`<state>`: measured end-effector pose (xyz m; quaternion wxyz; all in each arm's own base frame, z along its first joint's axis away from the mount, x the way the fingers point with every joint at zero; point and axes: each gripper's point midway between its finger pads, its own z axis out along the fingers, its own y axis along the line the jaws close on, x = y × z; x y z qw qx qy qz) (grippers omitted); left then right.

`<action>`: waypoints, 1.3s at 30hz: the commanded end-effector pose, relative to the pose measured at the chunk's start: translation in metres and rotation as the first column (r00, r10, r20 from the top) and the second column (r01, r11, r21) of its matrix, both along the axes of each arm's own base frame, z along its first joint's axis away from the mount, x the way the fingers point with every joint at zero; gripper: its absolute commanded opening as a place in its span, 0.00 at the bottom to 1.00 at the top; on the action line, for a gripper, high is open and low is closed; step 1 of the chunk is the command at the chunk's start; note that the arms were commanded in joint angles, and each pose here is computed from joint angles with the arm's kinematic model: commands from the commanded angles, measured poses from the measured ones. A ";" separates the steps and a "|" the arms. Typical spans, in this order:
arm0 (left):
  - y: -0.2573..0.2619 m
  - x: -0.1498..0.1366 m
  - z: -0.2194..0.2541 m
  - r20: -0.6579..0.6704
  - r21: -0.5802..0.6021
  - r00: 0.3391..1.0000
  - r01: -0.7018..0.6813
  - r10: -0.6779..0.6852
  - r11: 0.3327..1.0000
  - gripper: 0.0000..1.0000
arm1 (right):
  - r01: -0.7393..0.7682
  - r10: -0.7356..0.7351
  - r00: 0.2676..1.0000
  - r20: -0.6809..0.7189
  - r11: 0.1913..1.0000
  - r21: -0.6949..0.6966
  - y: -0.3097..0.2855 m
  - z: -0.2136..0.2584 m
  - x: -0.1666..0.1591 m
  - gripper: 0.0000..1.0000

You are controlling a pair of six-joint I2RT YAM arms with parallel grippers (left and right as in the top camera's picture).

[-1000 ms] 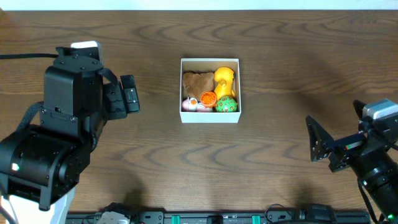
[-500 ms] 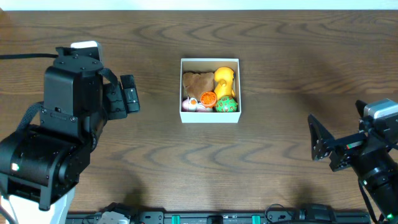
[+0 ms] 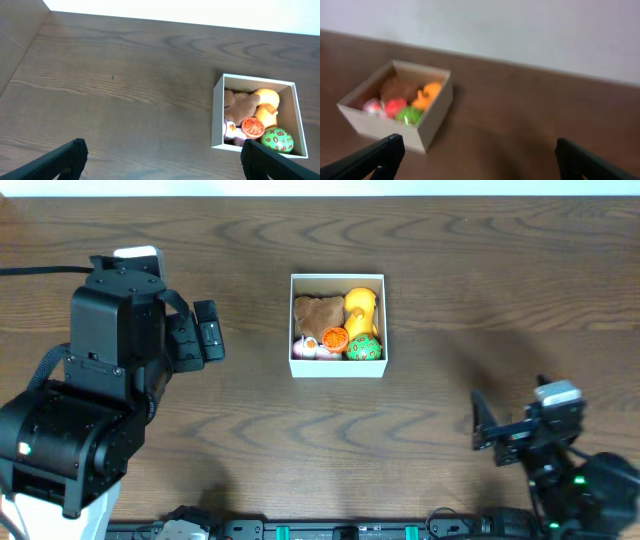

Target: Pack container

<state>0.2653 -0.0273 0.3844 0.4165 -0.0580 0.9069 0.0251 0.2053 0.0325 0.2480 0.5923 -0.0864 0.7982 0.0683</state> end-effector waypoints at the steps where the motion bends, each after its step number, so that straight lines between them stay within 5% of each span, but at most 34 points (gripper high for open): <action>1: 0.003 0.000 0.000 0.001 0.005 1.000 -0.018 0.018 1.000 0.98 | -0.010 0.010 1.000 -0.023 1.000 0.004 0.002 -0.037 0.000 0.99; 17: 0.003 0.000 0.000 0.001 0.005 1.000 -0.018 0.018 1.000 0.98 | -0.056 0.056 0.995 -0.080 0.998 0.006 0.011 -0.122 0.005 0.99; 39: 0.003 0.000 0.000 0.001 0.005 1.000 -0.018 0.018 1.000 0.98 | -0.056 0.057 0.996 -0.068 0.998 0.006 0.011 -0.128 0.009 0.99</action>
